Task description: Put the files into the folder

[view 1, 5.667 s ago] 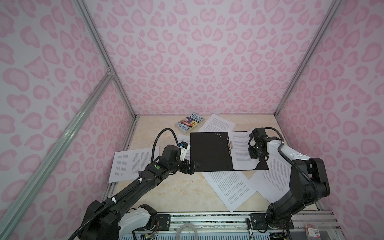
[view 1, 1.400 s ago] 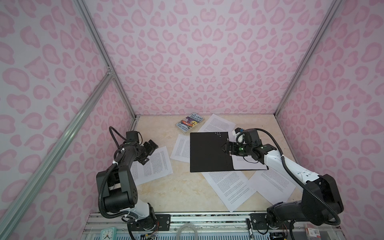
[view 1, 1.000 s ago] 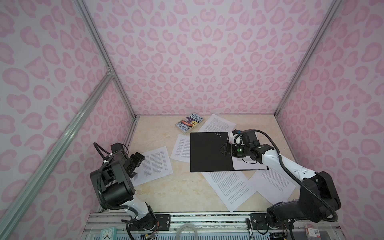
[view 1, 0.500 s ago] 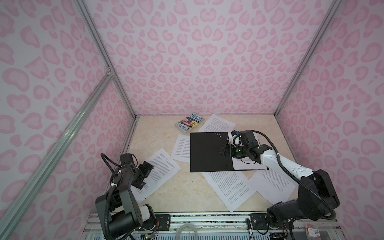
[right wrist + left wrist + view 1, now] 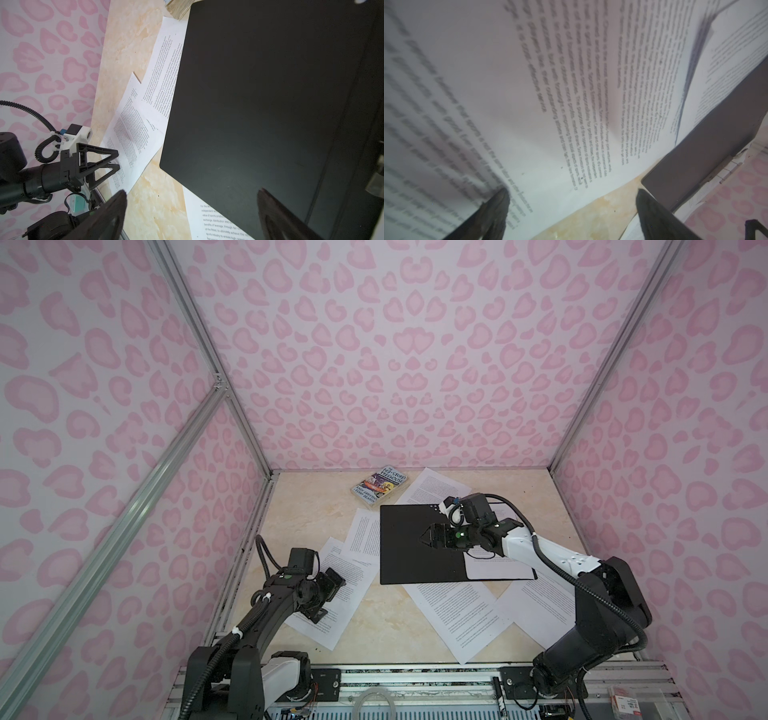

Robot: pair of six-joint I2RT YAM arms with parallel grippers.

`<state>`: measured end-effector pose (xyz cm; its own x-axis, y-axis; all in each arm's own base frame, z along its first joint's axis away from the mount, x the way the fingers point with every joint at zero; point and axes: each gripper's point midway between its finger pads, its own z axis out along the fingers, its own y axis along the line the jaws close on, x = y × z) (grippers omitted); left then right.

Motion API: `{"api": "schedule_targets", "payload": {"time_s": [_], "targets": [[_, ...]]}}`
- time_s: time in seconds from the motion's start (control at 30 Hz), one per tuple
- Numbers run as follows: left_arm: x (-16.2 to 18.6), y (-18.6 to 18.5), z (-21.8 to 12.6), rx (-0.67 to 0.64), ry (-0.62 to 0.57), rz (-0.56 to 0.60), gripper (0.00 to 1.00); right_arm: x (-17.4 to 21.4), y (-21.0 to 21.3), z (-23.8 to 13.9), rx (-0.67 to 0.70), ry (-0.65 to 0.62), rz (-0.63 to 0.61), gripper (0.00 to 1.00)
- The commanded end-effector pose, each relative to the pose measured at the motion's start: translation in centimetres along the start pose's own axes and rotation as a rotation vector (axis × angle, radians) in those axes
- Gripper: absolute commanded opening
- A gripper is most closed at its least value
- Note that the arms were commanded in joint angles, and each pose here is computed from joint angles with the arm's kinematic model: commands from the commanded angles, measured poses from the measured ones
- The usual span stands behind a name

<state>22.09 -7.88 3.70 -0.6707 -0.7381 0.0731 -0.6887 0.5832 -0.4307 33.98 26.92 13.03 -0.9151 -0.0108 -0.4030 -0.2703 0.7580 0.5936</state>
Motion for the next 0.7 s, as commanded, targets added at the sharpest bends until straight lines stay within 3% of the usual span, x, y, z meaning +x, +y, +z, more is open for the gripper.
{"api": "schedule_targets", "payload": {"time_s": [0.0,0.13,0.27,0.5,0.67], "targets": [[0.7,-3.7,0.1,0.07,0.018,0.02,0.97,0.5,0.5,1.1,0.019,0.045,-0.025,0.97],[1.1,-8.5,-1.2,0.155,0.046,0.175,0.97,0.7,2.2,2.1,0.021,0.067,-0.07,0.97],[-1.2,-9.2,-3.3,0.158,-0.013,0.26,0.97,1.4,3.4,2.9,0.008,0.092,-0.092,0.97],[-4.3,-4.7,-3.4,0.036,0.008,0.25,0.97,2.8,4.2,3.7,0.004,0.137,-0.118,0.97],[-3.6,-1.0,-2.4,-0.009,0.047,0.195,0.97,3.1,4.2,3.6,-0.003,0.144,-0.117,0.97]]}}
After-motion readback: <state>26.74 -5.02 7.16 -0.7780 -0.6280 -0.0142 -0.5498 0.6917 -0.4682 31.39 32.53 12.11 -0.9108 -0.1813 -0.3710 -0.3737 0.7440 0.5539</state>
